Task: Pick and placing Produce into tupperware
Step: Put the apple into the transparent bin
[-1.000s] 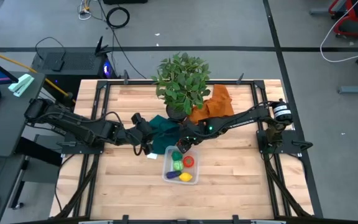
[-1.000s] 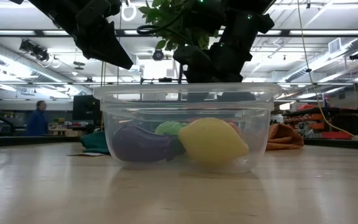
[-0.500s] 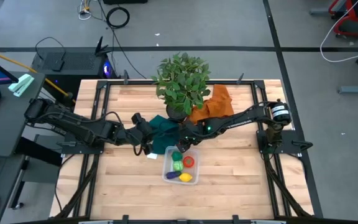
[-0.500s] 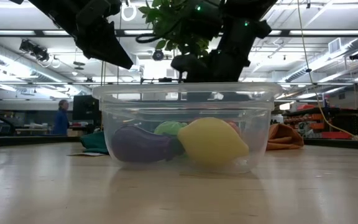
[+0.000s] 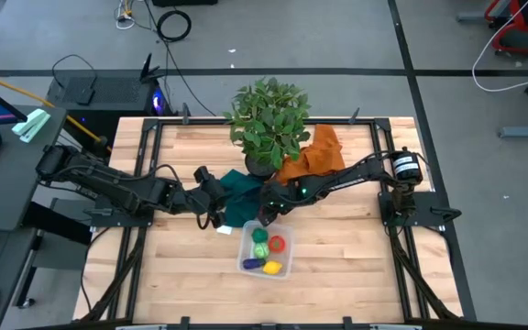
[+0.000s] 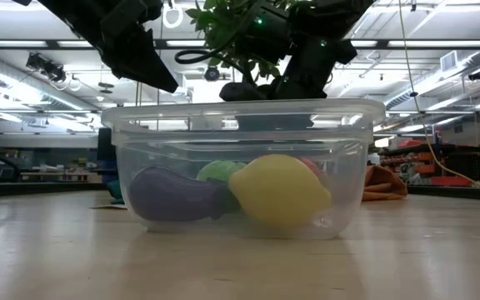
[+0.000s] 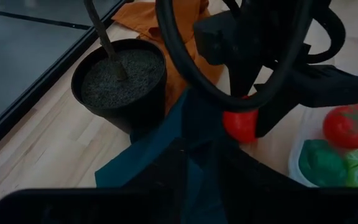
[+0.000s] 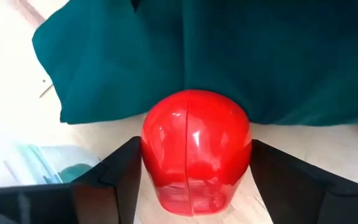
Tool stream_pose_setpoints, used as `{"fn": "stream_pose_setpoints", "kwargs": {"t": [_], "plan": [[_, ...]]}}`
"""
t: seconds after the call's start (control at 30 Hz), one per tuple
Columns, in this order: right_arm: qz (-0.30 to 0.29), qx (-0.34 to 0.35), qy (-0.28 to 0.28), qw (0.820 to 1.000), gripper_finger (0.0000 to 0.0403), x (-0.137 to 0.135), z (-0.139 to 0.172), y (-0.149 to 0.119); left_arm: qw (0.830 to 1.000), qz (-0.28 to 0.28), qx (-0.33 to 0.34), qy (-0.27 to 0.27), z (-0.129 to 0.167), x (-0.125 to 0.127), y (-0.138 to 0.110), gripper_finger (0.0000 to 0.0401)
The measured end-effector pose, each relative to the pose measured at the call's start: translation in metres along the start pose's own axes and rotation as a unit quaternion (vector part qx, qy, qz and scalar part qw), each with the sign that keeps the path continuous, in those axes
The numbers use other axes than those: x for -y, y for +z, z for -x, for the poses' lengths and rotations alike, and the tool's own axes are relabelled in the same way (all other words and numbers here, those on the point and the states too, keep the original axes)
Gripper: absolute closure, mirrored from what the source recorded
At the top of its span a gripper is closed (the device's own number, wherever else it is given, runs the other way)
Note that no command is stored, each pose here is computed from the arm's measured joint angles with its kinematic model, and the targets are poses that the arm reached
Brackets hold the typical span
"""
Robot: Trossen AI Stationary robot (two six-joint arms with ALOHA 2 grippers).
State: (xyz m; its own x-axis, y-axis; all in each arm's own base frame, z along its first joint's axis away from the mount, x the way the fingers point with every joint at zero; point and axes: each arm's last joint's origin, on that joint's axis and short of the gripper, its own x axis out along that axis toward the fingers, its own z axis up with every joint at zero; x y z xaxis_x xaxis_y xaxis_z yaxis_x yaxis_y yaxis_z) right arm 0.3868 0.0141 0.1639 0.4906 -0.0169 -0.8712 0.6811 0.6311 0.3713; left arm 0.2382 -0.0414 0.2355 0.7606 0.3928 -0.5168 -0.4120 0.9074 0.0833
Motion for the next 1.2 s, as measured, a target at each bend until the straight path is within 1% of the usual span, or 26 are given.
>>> {"fn": "stream_pose_setpoints", "kwargs": {"t": [0.1, 0.2, 0.43, 0.77, 1.0, 1.2], "plan": [[0.006, 0.001, 0.000, 1.000, 0.0193, 0.000, 0.000, 0.000, 1.000, 0.000, -0.001, 0.000, 0.000, 0.000, 0.000, 0.0318], [0.013, 0.003, 0.002, 1.000, 0.0202, 0.000, 0.001, 0.000, 1.000, -0.001, -0.002, 0.001, 0.000, 0.000, 0.000, 0.0318], [0.017, 0.032, 0.006, 0.999, 0.0201, -0.003, 0.016, 0.005, 1.000, -0.002, -0.003, 0.001, 0.000, 0.000, -0.001, 0.0310], [0.018, 0.052, 0.034, 0.998, 0.0201, -0.011, 0.045, 0.006, 1.000, -0.005, -0.007, 0.003, 0.000, -0.001, -0.002, 0.0317], [0.028, 0.065, 0.042, 0.997, 0.0201, -0.017, 0.064, 0.000, 1.000, -0.005, -0.008, 0.003, 0.000, -0.001, -0.002, 0.0310], [0.039, 0.079, 0.054, 0.995, 0.0201, -0.025, 0.077, -0.008, 1.000, -0.004, -0.008, 0.003, 0.000, -0.001, -0.002, 0.0318]]}}
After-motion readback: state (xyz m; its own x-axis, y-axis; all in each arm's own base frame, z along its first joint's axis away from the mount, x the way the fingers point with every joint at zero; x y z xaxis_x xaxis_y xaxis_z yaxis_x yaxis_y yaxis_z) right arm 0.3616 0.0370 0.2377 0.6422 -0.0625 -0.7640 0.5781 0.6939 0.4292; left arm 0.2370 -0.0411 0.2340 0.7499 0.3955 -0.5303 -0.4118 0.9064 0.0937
